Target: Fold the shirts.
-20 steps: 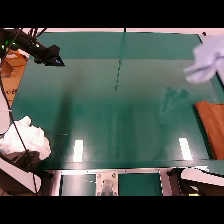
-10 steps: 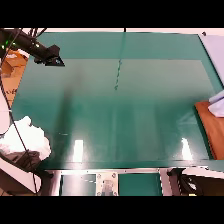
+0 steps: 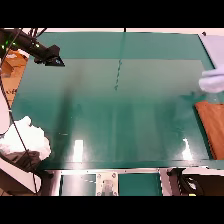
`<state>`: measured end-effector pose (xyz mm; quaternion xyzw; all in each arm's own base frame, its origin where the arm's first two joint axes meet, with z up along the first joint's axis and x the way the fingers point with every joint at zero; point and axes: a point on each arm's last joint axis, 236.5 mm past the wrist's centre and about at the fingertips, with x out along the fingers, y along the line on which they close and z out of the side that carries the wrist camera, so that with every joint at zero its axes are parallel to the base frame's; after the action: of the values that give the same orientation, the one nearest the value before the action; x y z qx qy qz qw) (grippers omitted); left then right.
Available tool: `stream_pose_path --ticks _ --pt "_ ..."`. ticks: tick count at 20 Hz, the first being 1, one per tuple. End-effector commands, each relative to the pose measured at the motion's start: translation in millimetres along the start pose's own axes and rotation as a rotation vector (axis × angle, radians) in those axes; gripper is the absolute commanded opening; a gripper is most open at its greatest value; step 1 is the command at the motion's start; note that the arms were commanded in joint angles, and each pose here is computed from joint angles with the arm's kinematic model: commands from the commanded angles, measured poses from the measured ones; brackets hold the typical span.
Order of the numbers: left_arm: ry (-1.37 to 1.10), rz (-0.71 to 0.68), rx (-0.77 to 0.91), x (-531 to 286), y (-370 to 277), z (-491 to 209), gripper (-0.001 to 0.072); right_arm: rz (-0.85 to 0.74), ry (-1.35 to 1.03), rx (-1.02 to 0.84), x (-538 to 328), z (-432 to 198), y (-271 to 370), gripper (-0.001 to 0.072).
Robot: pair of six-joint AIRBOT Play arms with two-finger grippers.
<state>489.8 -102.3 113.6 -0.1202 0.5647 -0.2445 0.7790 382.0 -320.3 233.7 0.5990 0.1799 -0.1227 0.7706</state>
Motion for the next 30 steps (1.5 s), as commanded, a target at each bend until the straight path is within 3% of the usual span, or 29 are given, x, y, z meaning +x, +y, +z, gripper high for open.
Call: stream_pose_path --ticks 1,7,13,19,20,21,22,23,25,26,28,30 --pt "0.006 -0.001 0.001 -0.4 -0.5 -1.5 0.0027 -0.194 0.095 -0.005 -12.9 -18.5 -50.3 0.0014" --pt "0.023 -0.005 0.001 -0.4 -1.5 -5.4 0.0027 -0.457 0.178 0.132 -75.4 -44.6 -108.3 0.0015" --pt "0.021 -0.005 0.001 -0.4 -1.6 -5.1 0.0027 -0.859 0.179 0.216 -136.2 -58.9 -182.2 0.0015" --pt "0.021 -0.005 0.001 -0.4 -1.6 -5.1 0.0026 -1.001 0.286 0.318 -145.4 -93.7 -235.6 0.0016" --pt "0.021 -0.005 0.001 -0.5 -1.4 -5.0 0.0027 -1.036 0.313 0.335 -148.7 -101.7 -247.2 0.006" --pt "0.021 -0.005 0.001 -0.4 -1.6 -5.1 0.0027 -1.083 0.336 0.345 -155.0 -108.4 -259.2 0.0259" --pt "0.021 -0.005 0.001 -0.4 -1.6 -5.1 0.0027 -1.144 0.357 0.345 -165.0 -113.7 -271.7 0.0552" --pt "0.021 -0.005 0.001 -0.4 -1.5 -4.9 0.0027 -1.189 0.367 0.35 -172.7 -117.0 -279.9 0.0594" --pt "0.015 -0.004 0.001 -0.4 -1.5 -3.6 0.0027 -1.171 0.347 0.352 -168.3 -113.4 -277.6 0.0588" --pt "0.001 -0.007 0.001 -0.4 -2.1 -0.4 0.0027 -1.111 0.325 0.329 -155.4 -106.3 -268.9 0.0533" --pt "-0.035 -0.027 0.002 -0.7 -7.0 8.1 0.0026 -0.939 0.288 0.245 -116.6 -90.6 -234.2 0.0127" --pt "-0.075 -0.078 0.002 -3.4 -19.9 17.0 0.0025 -0.773 0.268 0.108 -74.2 -79.5 -185.4 0.0015"
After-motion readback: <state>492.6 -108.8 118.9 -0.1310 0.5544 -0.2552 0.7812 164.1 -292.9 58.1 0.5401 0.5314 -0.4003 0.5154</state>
